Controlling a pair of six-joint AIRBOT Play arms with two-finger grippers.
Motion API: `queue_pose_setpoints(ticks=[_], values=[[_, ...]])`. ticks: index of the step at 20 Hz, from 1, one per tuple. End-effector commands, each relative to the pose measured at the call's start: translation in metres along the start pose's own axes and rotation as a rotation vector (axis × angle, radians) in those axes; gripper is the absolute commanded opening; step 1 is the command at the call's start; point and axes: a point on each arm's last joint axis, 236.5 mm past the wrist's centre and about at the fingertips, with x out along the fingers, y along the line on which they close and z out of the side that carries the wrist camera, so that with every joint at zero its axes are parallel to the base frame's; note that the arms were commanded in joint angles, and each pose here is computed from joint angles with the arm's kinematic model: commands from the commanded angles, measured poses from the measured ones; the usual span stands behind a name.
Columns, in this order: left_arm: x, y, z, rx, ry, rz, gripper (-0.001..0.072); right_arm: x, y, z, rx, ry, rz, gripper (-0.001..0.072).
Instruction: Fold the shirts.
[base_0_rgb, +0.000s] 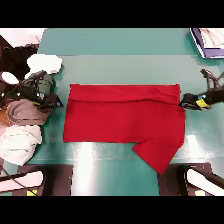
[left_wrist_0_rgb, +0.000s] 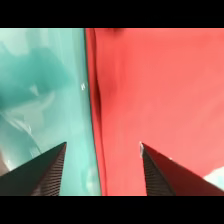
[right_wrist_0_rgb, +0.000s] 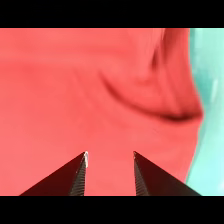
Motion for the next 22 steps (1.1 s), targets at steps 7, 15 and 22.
queue_pose_setpoints(ticks=[7,15,22], values=[[0.039,-0.008,-0.131,-0.112,0.124,-0.025,0.0547,-0.03,0.003,-0.041,0.091,-0.071,0.152,0.0325],[0.053,-0.02,-0.134,-0.072,0.132,-0.016,0.0344,-0.029,0.004,-0.049,0.087,-0.039,0.152,0.0325],[0.044,-0.026,-0.117,-0.056,0.088,-0.027,0.0024,-0.021,-0.051,-0.131,0.157,0.28,-0.087,0.0392]])
